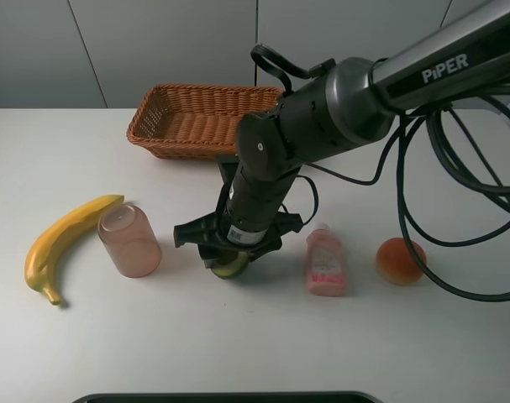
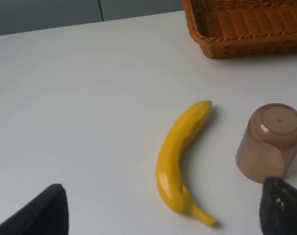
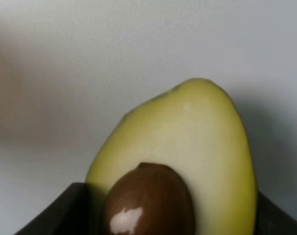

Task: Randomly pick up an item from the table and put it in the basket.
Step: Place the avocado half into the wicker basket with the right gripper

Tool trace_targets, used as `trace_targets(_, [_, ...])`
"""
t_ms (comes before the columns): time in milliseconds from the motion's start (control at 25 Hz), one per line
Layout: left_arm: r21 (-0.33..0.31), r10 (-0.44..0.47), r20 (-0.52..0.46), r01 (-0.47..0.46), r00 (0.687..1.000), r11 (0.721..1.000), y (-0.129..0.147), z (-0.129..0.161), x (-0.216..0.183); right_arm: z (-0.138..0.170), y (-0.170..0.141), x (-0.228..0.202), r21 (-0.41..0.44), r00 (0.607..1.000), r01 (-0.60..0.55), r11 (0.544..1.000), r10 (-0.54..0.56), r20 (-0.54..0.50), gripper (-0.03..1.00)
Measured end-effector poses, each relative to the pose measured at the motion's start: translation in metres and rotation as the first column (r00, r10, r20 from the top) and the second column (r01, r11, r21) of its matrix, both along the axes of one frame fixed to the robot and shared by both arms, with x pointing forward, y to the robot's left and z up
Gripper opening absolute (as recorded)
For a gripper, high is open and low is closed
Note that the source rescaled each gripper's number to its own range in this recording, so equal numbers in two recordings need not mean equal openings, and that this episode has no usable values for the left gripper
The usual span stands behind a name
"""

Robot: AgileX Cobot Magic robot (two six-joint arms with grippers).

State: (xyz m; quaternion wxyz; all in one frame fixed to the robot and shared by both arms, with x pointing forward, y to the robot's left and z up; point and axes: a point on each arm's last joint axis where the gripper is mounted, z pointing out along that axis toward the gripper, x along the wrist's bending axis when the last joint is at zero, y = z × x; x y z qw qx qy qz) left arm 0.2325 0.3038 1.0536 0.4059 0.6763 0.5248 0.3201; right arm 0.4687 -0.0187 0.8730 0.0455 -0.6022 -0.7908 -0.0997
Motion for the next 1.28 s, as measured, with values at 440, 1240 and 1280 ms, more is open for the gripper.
trace_targets(440, [0.000, 0.000, 0.000, 0.000, 1.000, 1.000, 0.000, 0.000, 0.000, 0.048, 0.006, 0.007, 0.016, 0.997, -0.061, 0.998, 0.060, 0.055, 0.00])
trace_targets(1240, [0.000, 0.000, 0.000, 0.000, 1.000, 1.000, 0.000, 0.000, 0.000, 0.116, -0.004, 0.134, 0.097, 0.786, -0.129, 0.987, 0.042, 0.617, 0.00])
trace_targets(1280, [0.000, 0.000, 0.000, 0.000, 1.000, 1.000, 0.000, 0.000, 0.000, 0.105, -0.005, 0.140, 0.095, 0.786, -0.126, 0.987, 0.041, 0.618, 0.00])
